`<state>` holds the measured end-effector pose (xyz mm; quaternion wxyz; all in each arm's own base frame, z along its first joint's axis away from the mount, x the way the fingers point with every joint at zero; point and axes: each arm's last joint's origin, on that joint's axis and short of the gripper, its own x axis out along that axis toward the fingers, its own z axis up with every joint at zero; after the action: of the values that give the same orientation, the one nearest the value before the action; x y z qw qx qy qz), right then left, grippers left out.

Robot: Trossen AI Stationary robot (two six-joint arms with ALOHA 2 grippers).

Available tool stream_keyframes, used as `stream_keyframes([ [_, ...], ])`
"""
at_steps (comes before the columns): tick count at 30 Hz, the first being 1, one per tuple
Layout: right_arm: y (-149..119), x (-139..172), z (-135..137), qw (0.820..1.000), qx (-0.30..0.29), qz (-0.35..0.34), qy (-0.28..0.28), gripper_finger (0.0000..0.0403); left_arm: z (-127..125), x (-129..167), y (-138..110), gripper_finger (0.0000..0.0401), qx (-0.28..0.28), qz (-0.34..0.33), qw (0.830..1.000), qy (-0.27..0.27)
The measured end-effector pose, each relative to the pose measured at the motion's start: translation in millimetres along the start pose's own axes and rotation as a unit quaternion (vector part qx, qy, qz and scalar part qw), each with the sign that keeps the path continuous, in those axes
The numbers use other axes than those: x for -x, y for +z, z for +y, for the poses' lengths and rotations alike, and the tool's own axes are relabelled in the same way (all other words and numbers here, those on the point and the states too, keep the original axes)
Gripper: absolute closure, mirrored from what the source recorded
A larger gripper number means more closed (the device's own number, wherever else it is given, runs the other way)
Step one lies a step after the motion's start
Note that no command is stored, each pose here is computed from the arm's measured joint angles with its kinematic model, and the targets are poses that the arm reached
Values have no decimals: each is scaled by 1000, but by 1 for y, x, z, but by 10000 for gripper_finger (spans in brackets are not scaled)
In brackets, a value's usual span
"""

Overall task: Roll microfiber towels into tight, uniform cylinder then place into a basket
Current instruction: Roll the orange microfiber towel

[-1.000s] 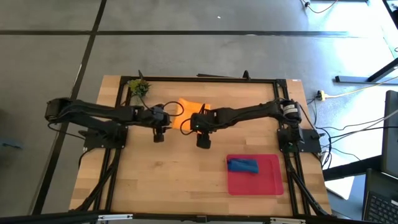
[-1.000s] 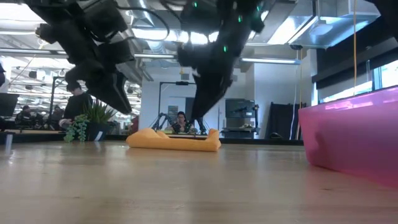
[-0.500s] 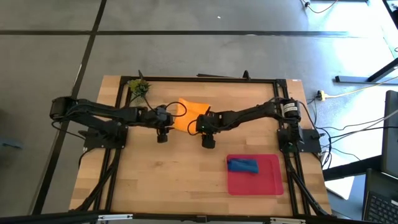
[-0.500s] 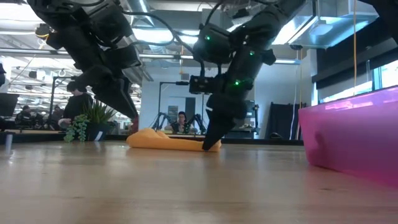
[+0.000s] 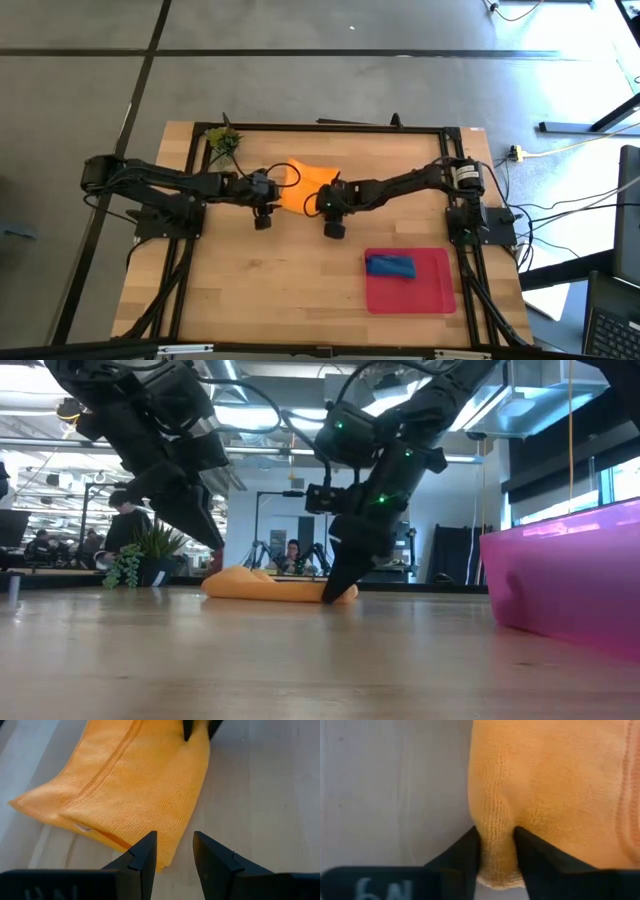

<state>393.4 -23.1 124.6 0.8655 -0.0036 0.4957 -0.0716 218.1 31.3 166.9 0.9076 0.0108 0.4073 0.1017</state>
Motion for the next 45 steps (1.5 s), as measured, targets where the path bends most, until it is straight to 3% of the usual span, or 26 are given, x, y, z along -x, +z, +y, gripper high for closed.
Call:
stream_keyframes([
  [7, 0, 0, -1, 1000, 0, -2, -3, 389, 0, 0, 5, 282, 18, -27, 999, 3],
  [13, 1, 0, 0, 1000, -1, -3, -2, 369, -1, 0, 6, 282, 26, -32, 999, 4],
  [21, 2, -1, 0, 1000, -3, -10, 1, 391, -1, 0, 6, 282, 29, -33, 999, 4],
  [29, 2, -1, 0, 1000, -4, -16, 2, 374, -1, 0, 6, 282, 31, -30, 999, -6],
  [38, 3, -1, 1, 1000, -4, -16, 22, 385, -3, 0, 6, 318, 27, -30, 999, -8],
  [45, 3, -1, 1, 1000, -4, -16, 23, 384, -3, 0, 5, 300, 51, -28, 998, -8],
])
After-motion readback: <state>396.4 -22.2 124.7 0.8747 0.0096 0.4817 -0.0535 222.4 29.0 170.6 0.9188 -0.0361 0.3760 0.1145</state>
